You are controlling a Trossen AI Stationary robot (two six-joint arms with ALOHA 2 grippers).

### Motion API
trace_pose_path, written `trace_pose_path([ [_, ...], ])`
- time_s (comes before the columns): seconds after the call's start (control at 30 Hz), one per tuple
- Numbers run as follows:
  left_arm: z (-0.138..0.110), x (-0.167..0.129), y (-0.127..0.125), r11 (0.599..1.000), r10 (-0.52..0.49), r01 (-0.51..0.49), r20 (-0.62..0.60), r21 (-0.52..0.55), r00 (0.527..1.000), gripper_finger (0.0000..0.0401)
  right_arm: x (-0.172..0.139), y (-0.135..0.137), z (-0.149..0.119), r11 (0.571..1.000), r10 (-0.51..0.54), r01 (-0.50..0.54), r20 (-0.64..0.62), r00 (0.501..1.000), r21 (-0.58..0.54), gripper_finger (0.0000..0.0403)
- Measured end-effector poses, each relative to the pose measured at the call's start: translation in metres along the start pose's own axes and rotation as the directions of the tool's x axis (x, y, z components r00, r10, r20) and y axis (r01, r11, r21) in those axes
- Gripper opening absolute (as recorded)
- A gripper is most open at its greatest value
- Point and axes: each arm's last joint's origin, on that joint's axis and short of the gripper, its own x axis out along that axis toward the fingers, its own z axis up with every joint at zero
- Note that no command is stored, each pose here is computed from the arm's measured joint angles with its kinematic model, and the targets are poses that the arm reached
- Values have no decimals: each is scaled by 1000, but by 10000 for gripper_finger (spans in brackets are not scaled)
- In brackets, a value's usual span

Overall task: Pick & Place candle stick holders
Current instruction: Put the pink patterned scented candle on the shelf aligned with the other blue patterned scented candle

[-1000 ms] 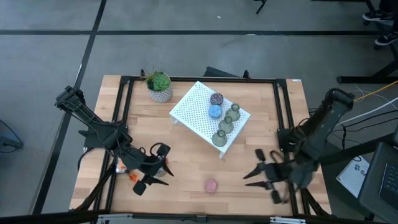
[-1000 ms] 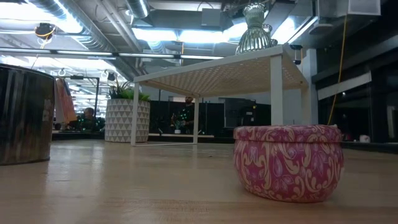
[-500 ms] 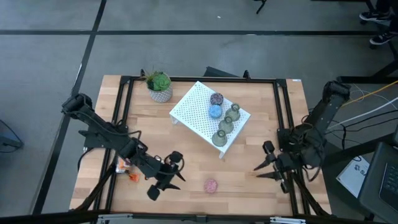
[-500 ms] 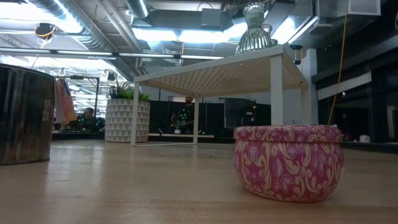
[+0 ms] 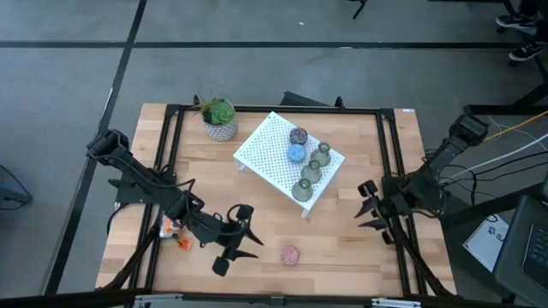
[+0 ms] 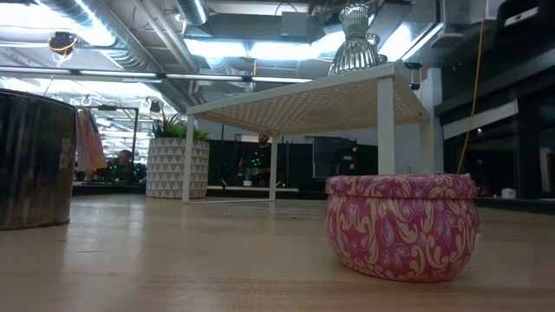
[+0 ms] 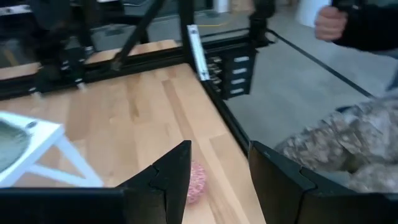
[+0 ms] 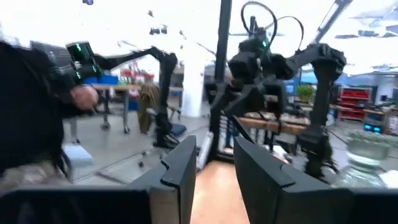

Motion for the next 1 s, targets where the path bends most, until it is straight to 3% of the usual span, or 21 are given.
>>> trace_pose_path([
  [0.33, 1, 2, 13, 988, 146, -145, 10, -58, 989, 155, -5, -35, -3, 991, -92, 85, -66, 994, -101, 112],
  [0.57, 2, 3, 22, 980, 172, -171, 7, -104, 985, 155, -17, -49, 3, 967, -197, 186, -49, 979, -172, 112],
  [0.8, -1, 4, 28, 980, 189, -190, -20, -56, 982, 155, -28, -52, -1, 981, -149, 132, -112, 983, -145, 112],
  [1.0, -3, 6, 47, 967, 245, -248, -59, -60, 968, 155, -32, -55, -9, 980, -162, 136, -189, 969, -143, 112],
])
